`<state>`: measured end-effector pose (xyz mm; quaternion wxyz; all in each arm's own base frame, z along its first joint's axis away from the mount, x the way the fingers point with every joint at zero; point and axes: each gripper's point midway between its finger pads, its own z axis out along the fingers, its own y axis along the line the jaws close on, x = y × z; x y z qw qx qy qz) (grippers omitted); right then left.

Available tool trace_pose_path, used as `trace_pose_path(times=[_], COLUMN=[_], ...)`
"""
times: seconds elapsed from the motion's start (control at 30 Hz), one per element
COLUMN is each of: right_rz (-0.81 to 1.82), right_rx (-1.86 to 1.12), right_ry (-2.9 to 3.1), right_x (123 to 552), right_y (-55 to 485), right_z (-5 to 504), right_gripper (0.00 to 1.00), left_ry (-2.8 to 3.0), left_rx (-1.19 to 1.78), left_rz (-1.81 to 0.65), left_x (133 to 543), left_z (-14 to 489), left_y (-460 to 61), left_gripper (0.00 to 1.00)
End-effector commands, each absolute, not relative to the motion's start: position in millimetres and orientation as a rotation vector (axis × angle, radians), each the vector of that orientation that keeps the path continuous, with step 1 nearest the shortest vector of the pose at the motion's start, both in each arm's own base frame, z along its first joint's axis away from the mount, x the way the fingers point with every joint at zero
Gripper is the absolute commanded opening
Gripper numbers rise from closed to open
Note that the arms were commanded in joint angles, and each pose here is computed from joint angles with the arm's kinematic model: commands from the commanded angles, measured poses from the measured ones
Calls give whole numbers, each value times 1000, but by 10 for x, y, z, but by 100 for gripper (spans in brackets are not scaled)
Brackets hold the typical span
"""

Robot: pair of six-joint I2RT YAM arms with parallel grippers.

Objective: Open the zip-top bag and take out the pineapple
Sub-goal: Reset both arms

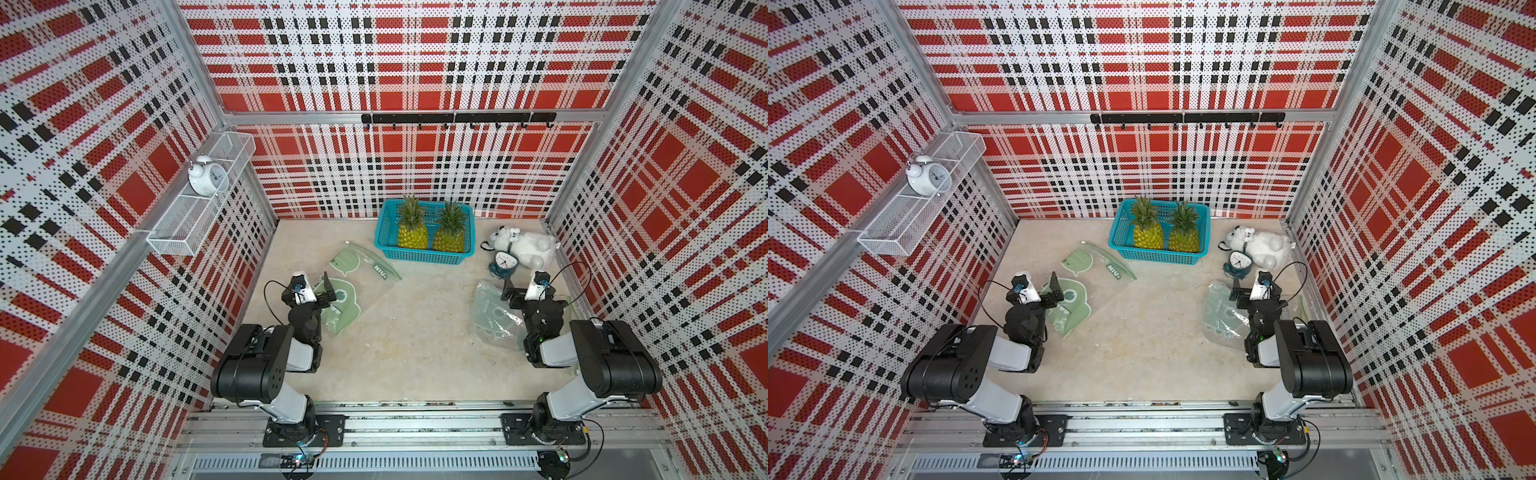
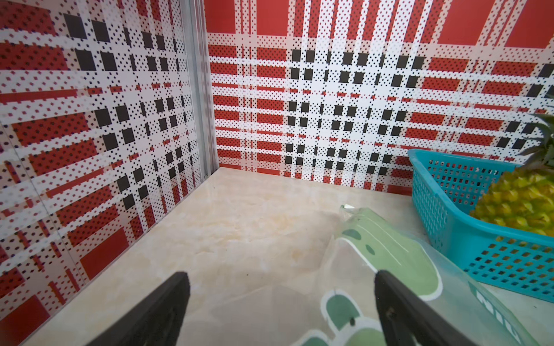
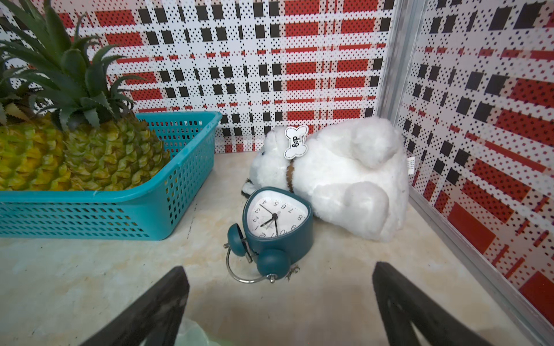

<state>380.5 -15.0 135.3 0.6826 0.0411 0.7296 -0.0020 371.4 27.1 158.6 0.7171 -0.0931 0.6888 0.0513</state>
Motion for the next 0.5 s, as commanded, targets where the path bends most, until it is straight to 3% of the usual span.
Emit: trace_pose_path(times=[0.0,0.47], right_rz=[-5,-2], right_rx=[91,88], right_ry=[1648,1646], right_x=[3803,3802], right_y=[-165,-160], right_z=[1343,1346], right_gripper=[100,100], left_ry=[1523,1523], left_rx=[-232,-232], left_rz=[126,127], left_x=[3721,3722], left_z=[1582,1580], left_y=[329,333], left_gripper=[98,98])
